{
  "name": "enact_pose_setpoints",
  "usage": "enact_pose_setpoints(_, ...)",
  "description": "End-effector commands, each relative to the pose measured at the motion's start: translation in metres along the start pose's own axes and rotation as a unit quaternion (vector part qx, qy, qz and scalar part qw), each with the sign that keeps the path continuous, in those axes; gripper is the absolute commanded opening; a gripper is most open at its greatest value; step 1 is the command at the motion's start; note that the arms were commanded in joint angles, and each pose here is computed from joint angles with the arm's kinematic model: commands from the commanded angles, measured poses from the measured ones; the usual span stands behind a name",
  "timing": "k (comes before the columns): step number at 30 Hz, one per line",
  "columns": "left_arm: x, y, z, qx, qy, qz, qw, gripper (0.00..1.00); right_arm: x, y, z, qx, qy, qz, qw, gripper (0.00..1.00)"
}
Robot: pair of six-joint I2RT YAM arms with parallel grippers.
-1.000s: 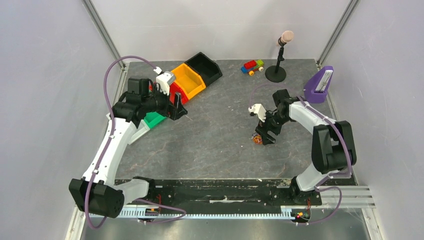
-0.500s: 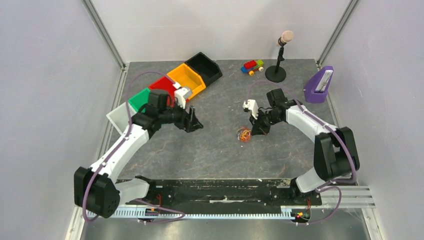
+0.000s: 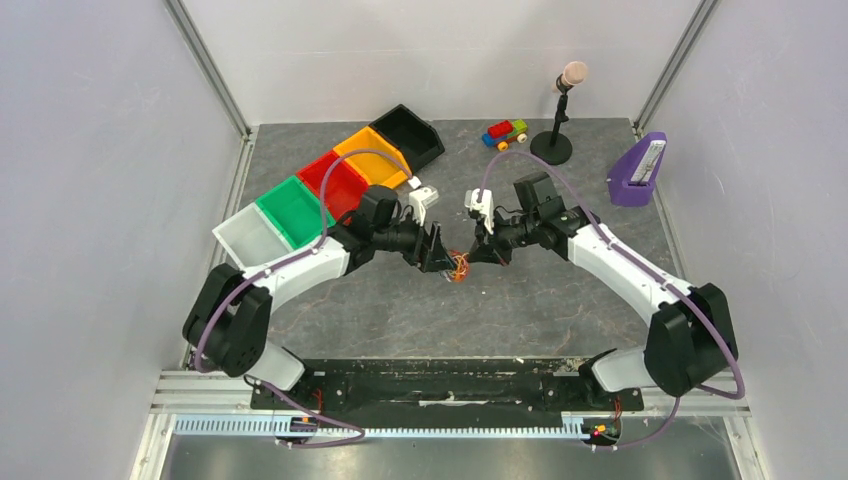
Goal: Untangle the cables
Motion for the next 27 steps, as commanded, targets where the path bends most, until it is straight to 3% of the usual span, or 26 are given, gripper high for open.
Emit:
enact_pose_setpoints(1,-0.004,0.007,0.014,-0.020,-0.031,-0.015,0.999,0.65,0.007,0.028,-0.008,-0.072,-0.006,-0.022,0.997,0.00)
enact_pose_setpoints(3,0.001,0.002,0.012,-0.017,-0.030,-0.032,0.999,0.38,0.007,0.025,-0.009,-0.079,-0.021,-0.013,0.997,0.00)
enact_pose_setpoints(5,0.004,0.001,0.000,-0.026,-0.030,-0.043,0.998,0.05,0.004,0.018,-0.013,-0.074,-0.050,-0.001,0.996,0.00)
enact_pose_setpoints(10,0.008,-0.012,-0.046,-0.021,0.009,-0.027,0.999,0.02,-0.029,-0.010,-0.043,-0.090,-0.151,0.072,0.982,0.00)
enact_pose_setpoints(16,0.023,-0.031,-0.093,-0.024,0.069,-0.048,0.996,0.02,-0.051,-0.027,-0.071,-0.096,-0.206,0.113,0.967,0.00)
enact_pose_setpoints(27,0.043,-0.049,-0.132,0.001,0.156,-0.043,0.987,0.02,-0.084,-0.074,-0.111,-0.044,-0.307,0.175,0.934,0.00)
Point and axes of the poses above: each gripper's point midway between its finger pads, its own z axis out along the fingers, its own x axis along the line the jaws close on, y = z × x, the point moved 9 cm from there along -z, back along the fingers, and after that the axes turned 10 degrees about z, right-handed, at the moved point
